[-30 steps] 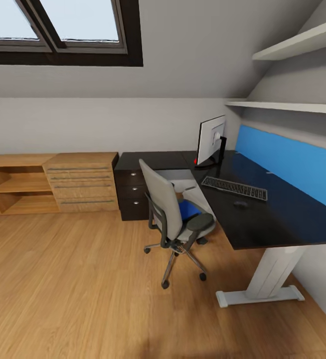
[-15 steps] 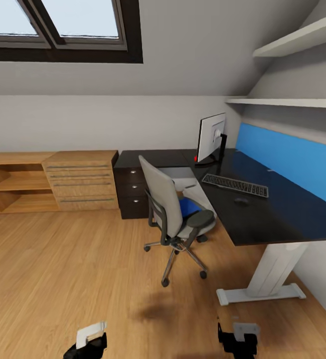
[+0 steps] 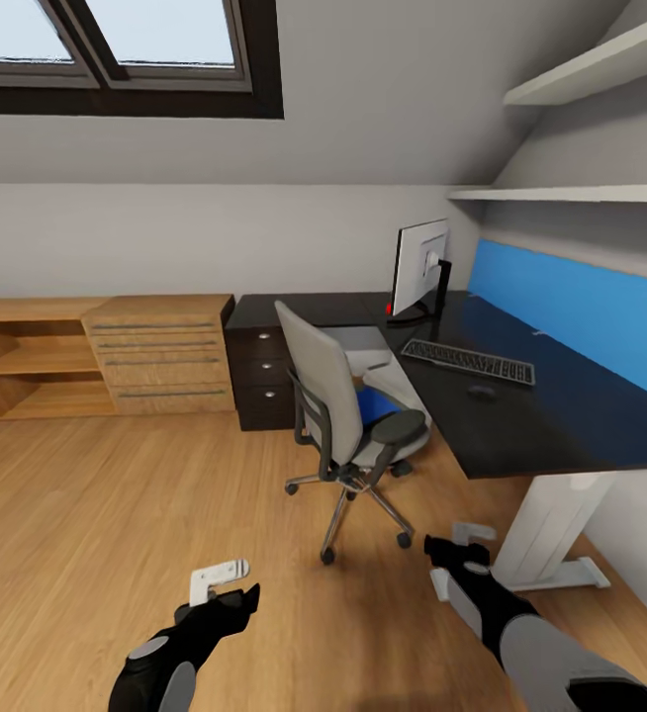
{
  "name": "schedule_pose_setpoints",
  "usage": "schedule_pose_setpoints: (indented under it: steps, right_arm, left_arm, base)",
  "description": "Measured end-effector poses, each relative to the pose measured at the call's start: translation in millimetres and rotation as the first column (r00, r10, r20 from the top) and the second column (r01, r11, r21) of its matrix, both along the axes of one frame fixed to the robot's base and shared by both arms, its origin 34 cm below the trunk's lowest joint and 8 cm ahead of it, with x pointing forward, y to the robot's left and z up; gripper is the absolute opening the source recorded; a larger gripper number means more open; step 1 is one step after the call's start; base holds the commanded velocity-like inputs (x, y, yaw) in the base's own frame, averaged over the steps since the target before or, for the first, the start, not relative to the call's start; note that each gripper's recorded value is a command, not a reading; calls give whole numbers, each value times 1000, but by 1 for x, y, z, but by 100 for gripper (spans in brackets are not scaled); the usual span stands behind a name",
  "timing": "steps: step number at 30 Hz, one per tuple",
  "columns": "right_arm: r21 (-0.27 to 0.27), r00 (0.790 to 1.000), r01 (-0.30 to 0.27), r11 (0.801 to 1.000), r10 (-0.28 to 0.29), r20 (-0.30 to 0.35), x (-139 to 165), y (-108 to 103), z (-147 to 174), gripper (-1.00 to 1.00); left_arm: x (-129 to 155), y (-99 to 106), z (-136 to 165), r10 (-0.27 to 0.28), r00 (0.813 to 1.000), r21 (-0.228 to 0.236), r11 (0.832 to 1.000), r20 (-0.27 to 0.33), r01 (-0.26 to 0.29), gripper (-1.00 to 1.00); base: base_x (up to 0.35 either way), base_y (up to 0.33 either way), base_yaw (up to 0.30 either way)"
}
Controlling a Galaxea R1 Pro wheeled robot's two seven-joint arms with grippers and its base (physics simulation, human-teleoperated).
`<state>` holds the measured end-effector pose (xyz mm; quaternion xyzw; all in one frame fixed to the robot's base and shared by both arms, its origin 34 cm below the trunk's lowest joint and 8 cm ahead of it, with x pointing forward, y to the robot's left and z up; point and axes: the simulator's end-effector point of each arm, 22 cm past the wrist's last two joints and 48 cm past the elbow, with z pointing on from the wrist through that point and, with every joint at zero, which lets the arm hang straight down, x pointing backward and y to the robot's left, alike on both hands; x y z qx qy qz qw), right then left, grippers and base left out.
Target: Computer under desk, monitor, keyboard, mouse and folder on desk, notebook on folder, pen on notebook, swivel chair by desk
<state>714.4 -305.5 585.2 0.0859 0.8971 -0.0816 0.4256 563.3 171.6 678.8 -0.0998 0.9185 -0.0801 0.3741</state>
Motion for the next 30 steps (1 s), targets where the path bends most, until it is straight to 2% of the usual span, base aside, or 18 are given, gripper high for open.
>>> schedule_pose_setpoints:
  steps: [5, 6, 11, 13, 17, 19, 21, 23, 30]
  right_arm:
    - [32, 1000, 25, 999, -26, 6, 4, 1, -6, 100]
    - [32, 997, 30, 999, -32, 66, 11, 3, 2, 100]
    - [48, 990, 26, 999, -32, 138, 17, 20, 4, 100]
    - [48, 990, 25, 999, -31, 141, 17, 21, 0, 100]
    - [50, 989, 25, 998, -32, 144, 16, 22, -7, 100]
    - [49, 989, 25, 999, -31, 143, 15, 22, -11, 100]
    - [47, 989, 23, 999, -30, 145, 15, 23, -15, 100]
    - [47, 989, 23, 999, -30, 144, 14, 23, -19, 100]
    - [47, 989, 23, 999, -30, 143, 12, 23, -33, 100]
  left_arm:
    - [0, -4, -7, -5, 1000, -7, 1000, 7, 5, 100]
    - [0, -2, -9, -5, 1000, -3, 1000, 9, 5, 100]
    - [1, 2, -16, 1, 1000, 4, 1000, 26, -2, 100]
    - [2, 3, -19, 5, 999, 4, 1000, 33, -5, 100]
    - [12, 8, -14, 35, 993, -1, 999, 109, -35, 100]
    - [12, -3, -15, 14, 992, -6, 1000, 123, -14, 100]
    - [12, -6, -19, 3, 992, -1, 1000, 126, -2, 100]
    - [11, -2, -24, -1, 992, 13, 1000, 125, -1, 100]
    - [6, 39, -49, 51, 996, 50, 997, 70, -54, 100]
  base:
    - [0, 0, 0]
    - [0, 0, 0]
    - [0, 0, 0]
    - [0, 0, 0]
    - [0, 0, 0]
    - [0, 0, 0]
    - [0, 0, 0]
    - [0, 0, 0]
    - [0, 0, 0]
